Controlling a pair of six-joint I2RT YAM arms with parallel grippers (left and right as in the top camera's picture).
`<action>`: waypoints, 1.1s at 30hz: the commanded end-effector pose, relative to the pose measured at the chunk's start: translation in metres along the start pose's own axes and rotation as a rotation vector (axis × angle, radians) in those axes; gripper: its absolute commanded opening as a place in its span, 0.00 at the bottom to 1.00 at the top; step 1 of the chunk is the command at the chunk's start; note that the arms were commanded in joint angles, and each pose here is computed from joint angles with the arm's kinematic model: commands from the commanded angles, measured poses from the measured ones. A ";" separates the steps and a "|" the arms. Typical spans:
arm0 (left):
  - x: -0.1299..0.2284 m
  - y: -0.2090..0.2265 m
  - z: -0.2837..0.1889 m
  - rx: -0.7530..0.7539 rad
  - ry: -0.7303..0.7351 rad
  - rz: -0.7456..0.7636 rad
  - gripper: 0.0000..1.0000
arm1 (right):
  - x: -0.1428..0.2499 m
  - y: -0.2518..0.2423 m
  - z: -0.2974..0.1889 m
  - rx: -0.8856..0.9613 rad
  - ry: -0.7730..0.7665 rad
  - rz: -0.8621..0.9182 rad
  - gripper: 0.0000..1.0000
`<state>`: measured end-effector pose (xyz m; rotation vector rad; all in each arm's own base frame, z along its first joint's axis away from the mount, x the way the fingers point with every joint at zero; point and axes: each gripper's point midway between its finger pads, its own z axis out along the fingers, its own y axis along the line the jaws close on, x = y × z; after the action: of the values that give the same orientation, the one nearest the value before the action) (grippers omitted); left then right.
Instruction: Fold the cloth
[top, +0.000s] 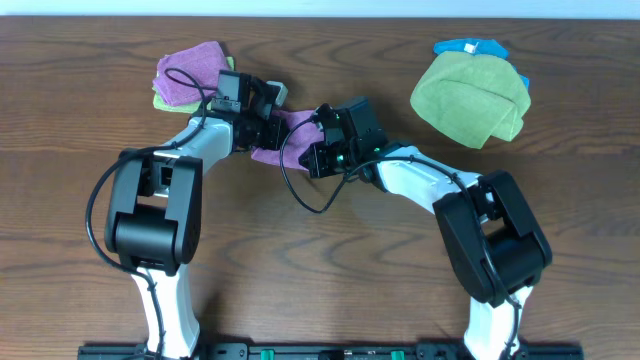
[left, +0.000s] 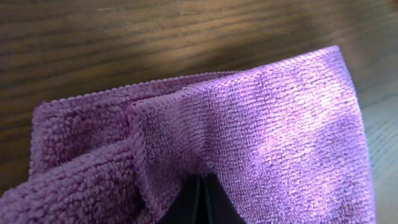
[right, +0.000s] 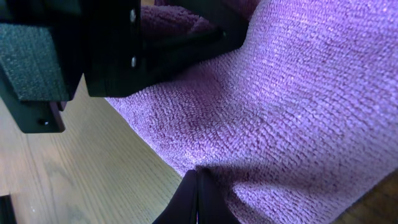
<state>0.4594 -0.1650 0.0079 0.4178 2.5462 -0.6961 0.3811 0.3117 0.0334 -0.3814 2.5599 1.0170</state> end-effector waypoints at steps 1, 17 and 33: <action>-0.002 0.023 0.006 -0.114 -0.002 0.015 0.06 | -0.001 0.005 0.004 -0.009 0.005 -0.025 0.02; -0.009 0.025 0.005 -0.143 -0.022 0.009 0.06 | 0.003 0.000 0.003 0.008 0.023 -0.033 0.02; 0.025 -0.028 0.022 -0.034 0.120 0.040 0.06 | -0.017 -0.045 -0.036 0.121 -0.013 -0.007 0.02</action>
<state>0.4505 -0.1837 0.0065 0.4640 2.5935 -0.6480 0.3867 0.2690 0.0182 -0.3228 2.6576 0.9241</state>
